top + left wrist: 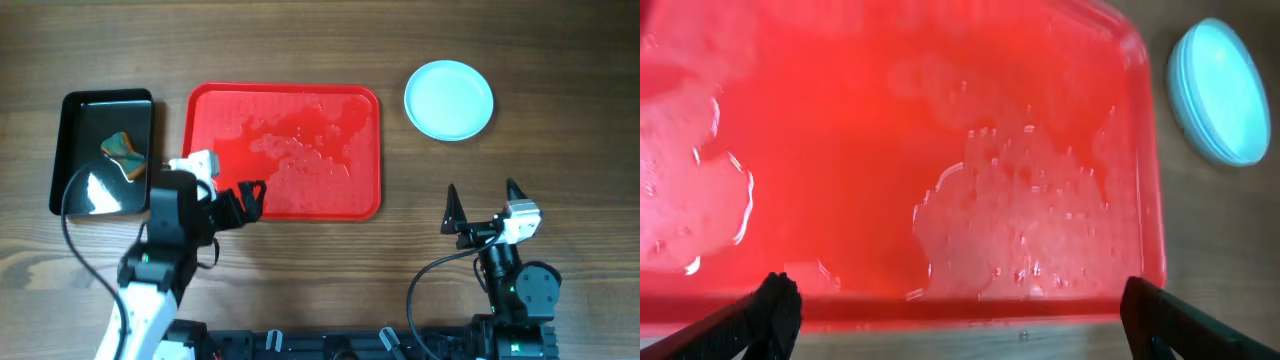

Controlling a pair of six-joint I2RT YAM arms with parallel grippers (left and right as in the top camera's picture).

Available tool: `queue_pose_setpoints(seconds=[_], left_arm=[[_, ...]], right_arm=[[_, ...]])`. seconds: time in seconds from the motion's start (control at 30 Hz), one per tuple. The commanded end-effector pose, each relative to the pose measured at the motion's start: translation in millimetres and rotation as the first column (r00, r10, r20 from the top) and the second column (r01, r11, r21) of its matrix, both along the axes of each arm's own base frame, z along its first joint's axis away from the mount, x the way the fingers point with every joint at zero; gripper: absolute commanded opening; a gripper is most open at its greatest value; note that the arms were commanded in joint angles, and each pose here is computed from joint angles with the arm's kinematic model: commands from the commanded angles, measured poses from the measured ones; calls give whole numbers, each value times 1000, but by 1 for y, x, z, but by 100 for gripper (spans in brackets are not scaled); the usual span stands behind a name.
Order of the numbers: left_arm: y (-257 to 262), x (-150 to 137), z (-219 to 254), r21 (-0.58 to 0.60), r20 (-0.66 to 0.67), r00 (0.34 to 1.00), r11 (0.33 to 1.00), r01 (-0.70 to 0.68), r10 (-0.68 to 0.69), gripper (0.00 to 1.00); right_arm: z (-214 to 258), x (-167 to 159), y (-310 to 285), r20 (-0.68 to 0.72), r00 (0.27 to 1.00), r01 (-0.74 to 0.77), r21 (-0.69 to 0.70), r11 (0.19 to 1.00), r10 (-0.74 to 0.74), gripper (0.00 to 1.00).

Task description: Clean dirty plates on tray and stack at the side

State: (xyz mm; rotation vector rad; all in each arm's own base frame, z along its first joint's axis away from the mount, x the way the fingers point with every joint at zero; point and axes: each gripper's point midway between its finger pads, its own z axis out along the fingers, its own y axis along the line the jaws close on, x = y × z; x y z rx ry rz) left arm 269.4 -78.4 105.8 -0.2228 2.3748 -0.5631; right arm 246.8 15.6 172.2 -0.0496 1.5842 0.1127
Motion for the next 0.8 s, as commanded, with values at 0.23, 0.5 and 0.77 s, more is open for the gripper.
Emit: queue_pose_setpoints(seconds=[0.23,0.5,0.77], left_arm=[[9,-15,8,47,375,927,999,10,-27,100],[18,-23,12,78,509,861,997,-21,-22,100],[45,-22,25,68,585,808,988,-138,72,100]], right_arm=[[4,-1,-1,19,1000,9,-13,1000,-9,100],[4,-1,-1,19,1000,9,-13,1000,-9,100],[4,-1,-1,19,1000,9,-13,1000,-9,100]])
